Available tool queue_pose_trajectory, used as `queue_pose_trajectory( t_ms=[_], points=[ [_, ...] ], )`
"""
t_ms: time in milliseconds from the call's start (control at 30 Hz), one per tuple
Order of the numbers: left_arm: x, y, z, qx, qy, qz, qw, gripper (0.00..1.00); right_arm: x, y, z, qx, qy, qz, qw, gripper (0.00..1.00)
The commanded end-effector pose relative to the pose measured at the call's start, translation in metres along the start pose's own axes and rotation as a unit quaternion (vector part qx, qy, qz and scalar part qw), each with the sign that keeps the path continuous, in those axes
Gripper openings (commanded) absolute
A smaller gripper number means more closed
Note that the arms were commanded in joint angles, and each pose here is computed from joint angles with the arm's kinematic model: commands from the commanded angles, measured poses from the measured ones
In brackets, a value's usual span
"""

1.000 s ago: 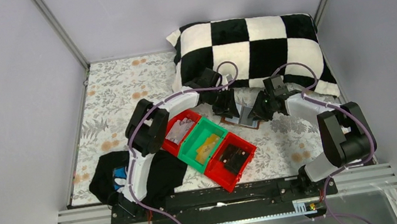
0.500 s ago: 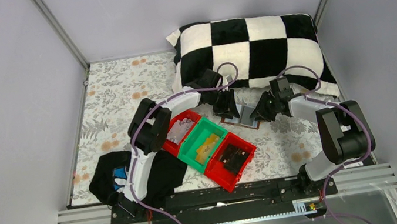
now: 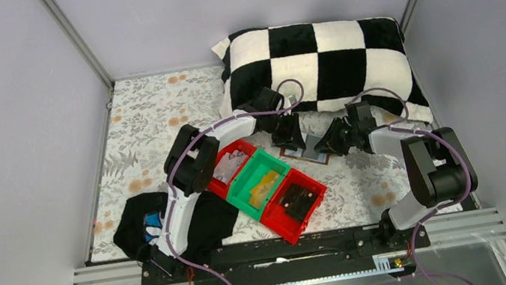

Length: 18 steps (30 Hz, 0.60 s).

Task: Take the credit cards out of the card holder
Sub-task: Remove the credit card from the card holder.

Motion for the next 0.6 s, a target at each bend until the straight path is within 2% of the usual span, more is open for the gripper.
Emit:
queue_pose_trajectory(
  t_ms=[0, 567],
  points=[
    [0.008, -0.003, 0.003, 0.016, -0.003, -0.006, 1.0, 0.45, 0.001, 0.014, -0.002, 0.016, -0.002, 0.062, 0.998, 0.35],
    [-0.001, -0.02, 0.006, 0.03, -0.01, -0.022, 0.999, 0.45, -0.01, 0.044, 0.02, 0.014, -0.048, 0.138, 0.989, 0.35]
  ],
)
Point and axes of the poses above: each gripper's point midway between its finger pads, its own x axis out along the fingers, its own y axis along the line the jaws close on, z = x × y, the point moved 5 cm from there along -x, back along the fingers, and after that the axes turned 14 degrees about -x, right-handed, at the moved point
